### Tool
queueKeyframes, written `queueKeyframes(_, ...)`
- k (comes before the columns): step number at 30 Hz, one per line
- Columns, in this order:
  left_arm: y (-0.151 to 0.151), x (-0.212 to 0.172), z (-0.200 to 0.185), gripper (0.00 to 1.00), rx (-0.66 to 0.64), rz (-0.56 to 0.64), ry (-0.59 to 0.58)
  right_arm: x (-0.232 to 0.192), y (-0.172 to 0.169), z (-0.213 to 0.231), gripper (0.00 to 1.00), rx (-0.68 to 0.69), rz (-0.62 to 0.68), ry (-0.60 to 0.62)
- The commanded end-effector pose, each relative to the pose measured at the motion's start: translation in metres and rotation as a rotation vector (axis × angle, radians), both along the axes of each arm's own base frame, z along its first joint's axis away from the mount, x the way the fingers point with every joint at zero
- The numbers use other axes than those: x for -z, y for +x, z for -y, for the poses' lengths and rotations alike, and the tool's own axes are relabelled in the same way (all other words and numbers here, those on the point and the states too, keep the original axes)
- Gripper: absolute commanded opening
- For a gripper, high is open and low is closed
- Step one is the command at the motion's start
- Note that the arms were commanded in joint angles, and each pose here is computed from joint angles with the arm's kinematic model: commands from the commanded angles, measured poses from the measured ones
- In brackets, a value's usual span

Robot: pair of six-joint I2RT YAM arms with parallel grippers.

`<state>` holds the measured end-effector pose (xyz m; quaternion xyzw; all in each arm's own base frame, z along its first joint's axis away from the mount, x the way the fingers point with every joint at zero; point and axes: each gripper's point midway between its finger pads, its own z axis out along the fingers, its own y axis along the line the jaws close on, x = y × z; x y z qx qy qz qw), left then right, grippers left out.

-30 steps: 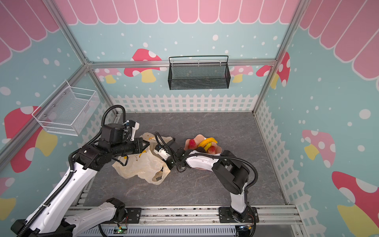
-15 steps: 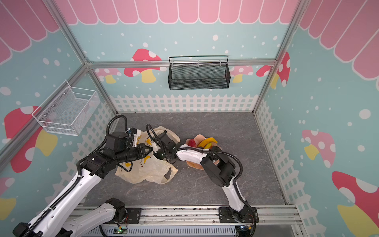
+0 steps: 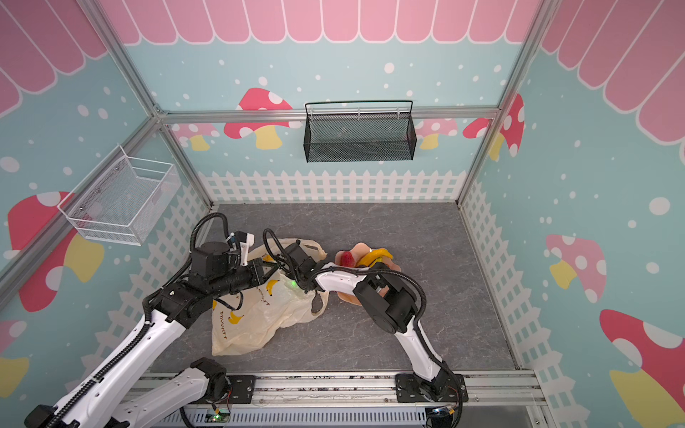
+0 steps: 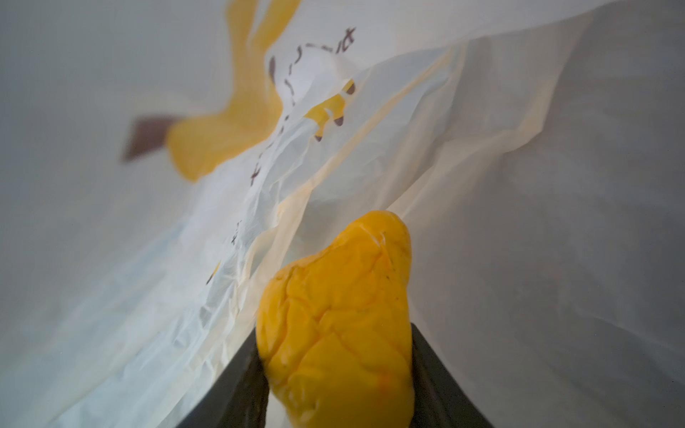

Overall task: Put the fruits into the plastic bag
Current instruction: 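Insert the mango into the bag held by the left gripper and release it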

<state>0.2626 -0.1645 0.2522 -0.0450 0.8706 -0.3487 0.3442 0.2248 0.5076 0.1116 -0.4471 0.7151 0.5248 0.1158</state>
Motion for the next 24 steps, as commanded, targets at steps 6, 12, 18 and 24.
queueKeyframes(6,-0.009,-0.002,-0.005,0.00,-0.007,0.076,-0.021,0.003,-0.050,0.019,0.28,-0.253,-0.189,0.065)
queueKeyframes(12,-0.012,0.005,-0.007,0.00,-0.014,0.078,-0.031,0.001,-0.060,0.022,0.42,-0.317,-0.254,0.068)
queueKeyframes(18,-0.014,0.005,-0.009,0.00,-0.019,0.090,-0.031,-0.003,-0.068,0.028,0.65,-0.359,-0.282,0.069)
queueKeyframes(24,-0.015,0.004,-0.010,0.00,-0.025,0.102,-0.035,-0.007,-0.067,0.027,0.73,-0.355,-0.272,0.045)
